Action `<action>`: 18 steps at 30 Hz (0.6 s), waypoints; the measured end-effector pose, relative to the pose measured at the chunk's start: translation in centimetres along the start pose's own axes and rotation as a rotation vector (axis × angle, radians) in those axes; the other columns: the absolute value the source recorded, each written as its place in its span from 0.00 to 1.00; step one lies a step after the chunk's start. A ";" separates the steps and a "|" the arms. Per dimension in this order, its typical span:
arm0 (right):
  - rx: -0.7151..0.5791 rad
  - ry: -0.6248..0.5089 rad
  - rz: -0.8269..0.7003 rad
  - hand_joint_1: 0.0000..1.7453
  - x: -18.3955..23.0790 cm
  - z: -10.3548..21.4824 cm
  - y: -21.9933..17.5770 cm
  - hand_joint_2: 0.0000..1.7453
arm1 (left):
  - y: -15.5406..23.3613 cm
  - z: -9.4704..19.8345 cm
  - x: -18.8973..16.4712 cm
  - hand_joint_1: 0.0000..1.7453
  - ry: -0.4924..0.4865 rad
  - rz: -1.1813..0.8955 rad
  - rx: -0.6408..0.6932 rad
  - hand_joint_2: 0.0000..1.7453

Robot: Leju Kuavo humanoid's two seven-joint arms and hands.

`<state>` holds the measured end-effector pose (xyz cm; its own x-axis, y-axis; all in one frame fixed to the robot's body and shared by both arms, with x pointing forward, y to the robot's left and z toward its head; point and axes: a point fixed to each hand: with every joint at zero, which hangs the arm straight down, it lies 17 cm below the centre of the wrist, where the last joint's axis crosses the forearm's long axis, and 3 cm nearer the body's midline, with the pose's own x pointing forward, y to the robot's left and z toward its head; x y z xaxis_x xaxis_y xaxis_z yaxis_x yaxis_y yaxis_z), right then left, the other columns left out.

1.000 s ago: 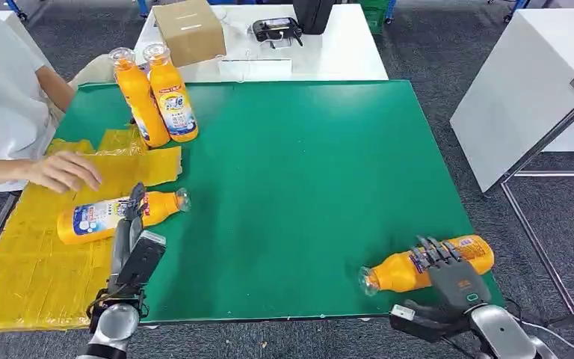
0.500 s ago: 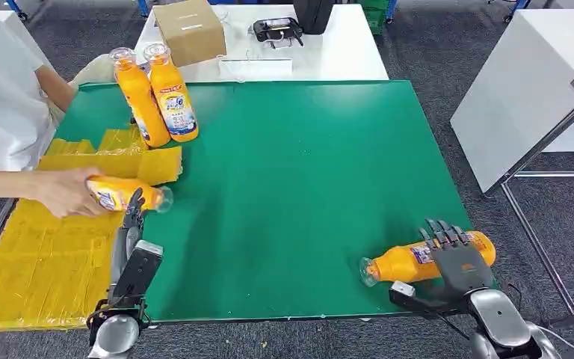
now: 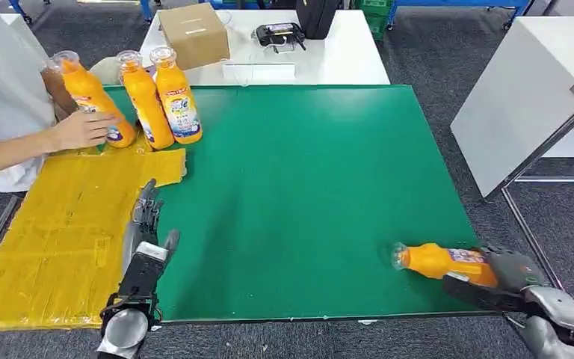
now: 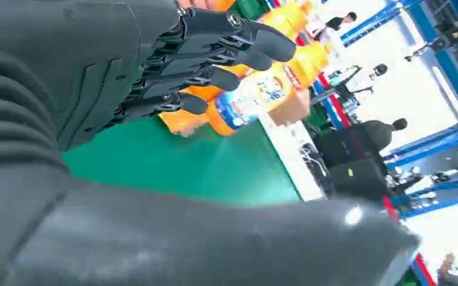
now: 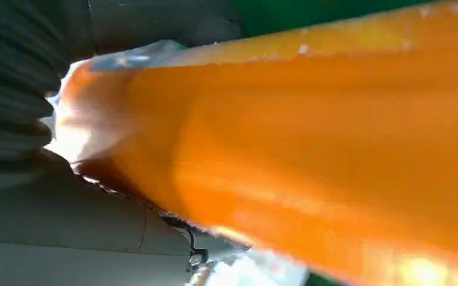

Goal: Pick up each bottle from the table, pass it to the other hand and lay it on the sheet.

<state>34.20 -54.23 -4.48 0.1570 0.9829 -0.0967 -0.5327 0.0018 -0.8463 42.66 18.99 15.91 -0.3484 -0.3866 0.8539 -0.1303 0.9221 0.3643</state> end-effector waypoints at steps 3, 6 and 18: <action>0.000 0.006 0.002 0.98 -0.3 -0.1 0.1 1.00 | -0.1 0.0 0.1 0.00 -0.001 0.001 -0.001 1.00; -0.002 0.030 0.006 0.97 -1.3 -0.5 0.2 1.00 | -0.5 -0.1 0.3 0.00 -0.006 0.005 -0.005 1.00; -0.445 -0.252 -0.318 1.00 16.8 0.1 -8.4 1.00 | -1.4 1.7 0.8 0.00 0.012 -0.050 -0.039 1.00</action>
<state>41.26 -37.74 1.06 0.0202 0.9602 0.2784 -0.0840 0.2791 -0.9566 40.96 17.39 15.48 -0.3316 -0.4329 0.8382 -0.1108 0.9002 0.4211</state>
